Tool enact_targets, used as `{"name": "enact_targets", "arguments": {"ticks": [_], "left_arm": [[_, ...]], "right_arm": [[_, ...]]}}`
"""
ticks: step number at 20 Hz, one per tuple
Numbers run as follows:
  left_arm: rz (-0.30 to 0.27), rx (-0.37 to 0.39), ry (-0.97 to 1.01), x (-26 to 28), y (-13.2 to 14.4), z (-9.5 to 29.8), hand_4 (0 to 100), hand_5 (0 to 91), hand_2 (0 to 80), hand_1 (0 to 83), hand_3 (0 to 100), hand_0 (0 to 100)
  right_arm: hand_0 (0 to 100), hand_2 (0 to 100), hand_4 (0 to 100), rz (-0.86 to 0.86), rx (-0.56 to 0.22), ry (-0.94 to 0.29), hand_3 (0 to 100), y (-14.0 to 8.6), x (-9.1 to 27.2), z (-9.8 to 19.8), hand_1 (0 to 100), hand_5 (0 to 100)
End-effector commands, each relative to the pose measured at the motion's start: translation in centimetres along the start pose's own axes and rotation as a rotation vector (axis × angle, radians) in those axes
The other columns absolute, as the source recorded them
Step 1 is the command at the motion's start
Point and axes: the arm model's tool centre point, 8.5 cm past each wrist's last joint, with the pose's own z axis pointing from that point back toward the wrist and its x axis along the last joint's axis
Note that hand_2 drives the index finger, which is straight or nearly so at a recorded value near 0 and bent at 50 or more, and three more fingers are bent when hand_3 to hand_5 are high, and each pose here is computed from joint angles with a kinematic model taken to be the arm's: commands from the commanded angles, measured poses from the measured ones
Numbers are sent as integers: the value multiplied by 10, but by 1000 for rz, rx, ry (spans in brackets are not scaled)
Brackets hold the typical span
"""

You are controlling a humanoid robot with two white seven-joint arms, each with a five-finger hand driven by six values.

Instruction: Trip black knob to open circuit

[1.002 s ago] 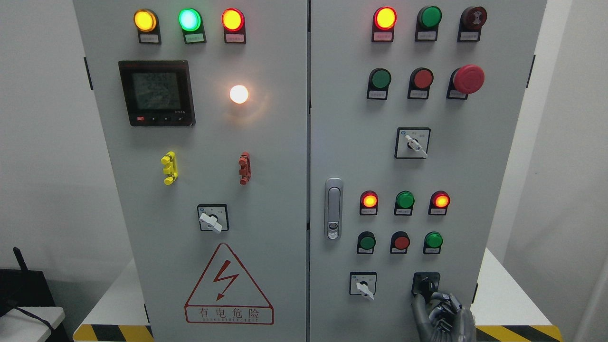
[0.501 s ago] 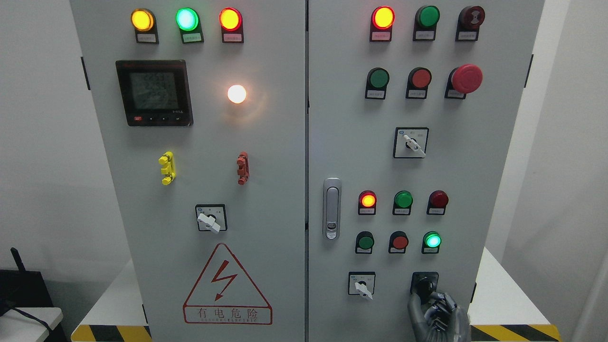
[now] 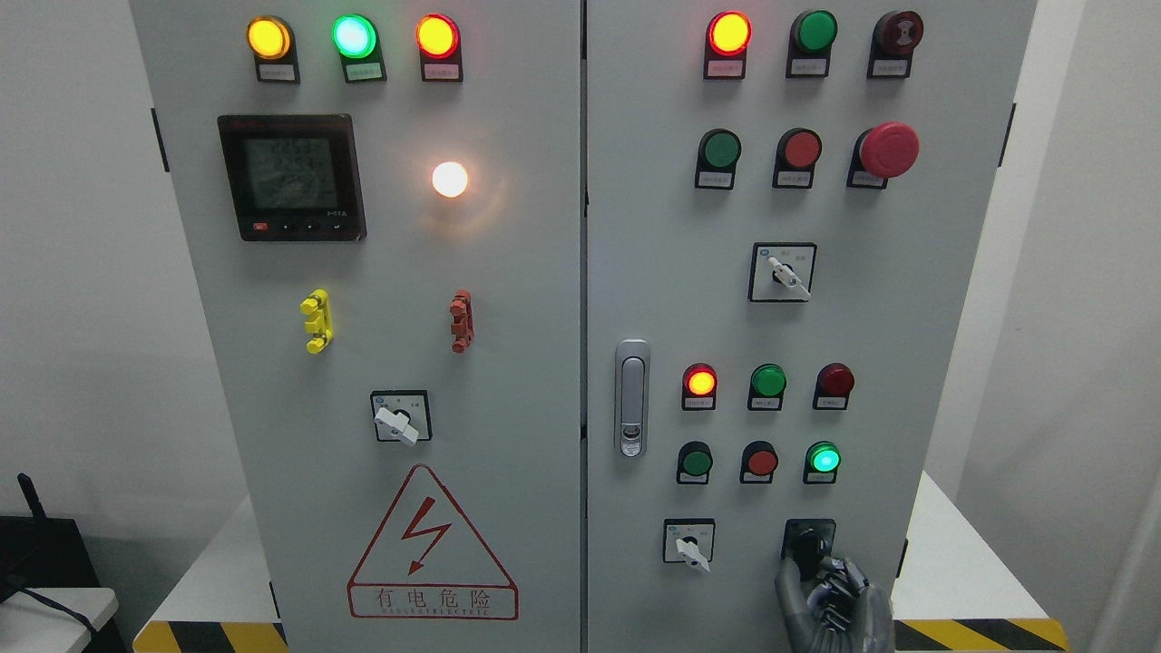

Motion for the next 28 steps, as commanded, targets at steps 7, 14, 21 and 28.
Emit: {"name": "enact_targets", "arguments": {"ticks": [7, 14, 21, 28], "left_arm": [[-32, -5, -9, 5, -1, 0, 0, 0, 0, 389, 0, 120], [-32, -6, -9, 5, -2, 0, 0, 0, 0, 389, 0, 120], [-32, -6, -9, 5, -2, 0, 0, 0, 0, 389, 0, 120], [-34, -5, -9, 5, -1, 0, 0, 0, 0, 389, 0, 120]], "right_arm": [[513, 635, 963, -29, 8, 3, 949, 3, 2, -1, 731, 992], [515, 637, 964, -30, 9, 0, 949, 3, 3, -2, 731, 992], [517, 637, 966, -26, 9, 3, 950, 3, 2, -2, 732, 992], [513, 632, 964, -11, 5, -1, 949, 2, 1, -2, 730, 992]]}}
